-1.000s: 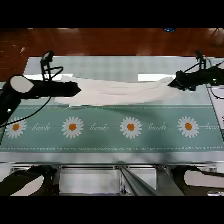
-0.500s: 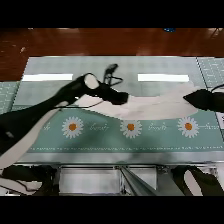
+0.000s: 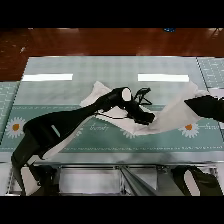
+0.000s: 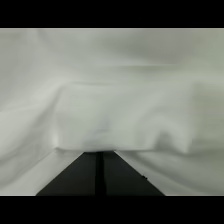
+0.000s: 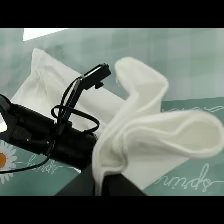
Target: Fold the shirts.
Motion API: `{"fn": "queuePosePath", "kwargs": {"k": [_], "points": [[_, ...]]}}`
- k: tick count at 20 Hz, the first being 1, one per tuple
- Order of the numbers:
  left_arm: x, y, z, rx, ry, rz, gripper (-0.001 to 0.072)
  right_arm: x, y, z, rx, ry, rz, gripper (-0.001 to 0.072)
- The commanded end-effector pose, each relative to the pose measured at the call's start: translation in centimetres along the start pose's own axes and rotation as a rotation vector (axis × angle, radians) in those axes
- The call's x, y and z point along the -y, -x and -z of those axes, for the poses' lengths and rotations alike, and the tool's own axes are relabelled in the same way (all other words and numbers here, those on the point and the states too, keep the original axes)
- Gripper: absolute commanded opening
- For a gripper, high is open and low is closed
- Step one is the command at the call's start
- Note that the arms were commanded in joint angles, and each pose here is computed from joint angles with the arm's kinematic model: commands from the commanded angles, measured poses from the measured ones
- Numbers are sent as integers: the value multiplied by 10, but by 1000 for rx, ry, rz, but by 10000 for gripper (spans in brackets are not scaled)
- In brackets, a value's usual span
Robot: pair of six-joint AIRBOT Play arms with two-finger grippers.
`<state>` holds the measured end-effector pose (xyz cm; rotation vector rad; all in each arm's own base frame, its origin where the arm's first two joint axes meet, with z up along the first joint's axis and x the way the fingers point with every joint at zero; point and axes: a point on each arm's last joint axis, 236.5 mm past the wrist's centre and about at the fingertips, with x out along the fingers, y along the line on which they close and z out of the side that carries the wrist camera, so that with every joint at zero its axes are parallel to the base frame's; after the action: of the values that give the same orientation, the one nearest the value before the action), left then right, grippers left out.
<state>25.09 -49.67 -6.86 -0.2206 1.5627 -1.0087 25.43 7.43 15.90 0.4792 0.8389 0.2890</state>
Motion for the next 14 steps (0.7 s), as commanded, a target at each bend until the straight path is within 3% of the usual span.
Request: {"fn": "queuePosePath", "kwargs": {"k": [1,6,10,14], "points": [[-15,47,-23,30,36,24,36,-14,0,-1,8,-3,-53,21],[-77,229,-54,337,83,-120,36,-71,-55,-4,-61,21,-232,21],[-124,334,9,518,148,-279,36,-139,-140,-1,-176,78,-325,21],[-151,357,87,635,248,-330,36,-196,-228,14,-313,99,-379,21]]}}
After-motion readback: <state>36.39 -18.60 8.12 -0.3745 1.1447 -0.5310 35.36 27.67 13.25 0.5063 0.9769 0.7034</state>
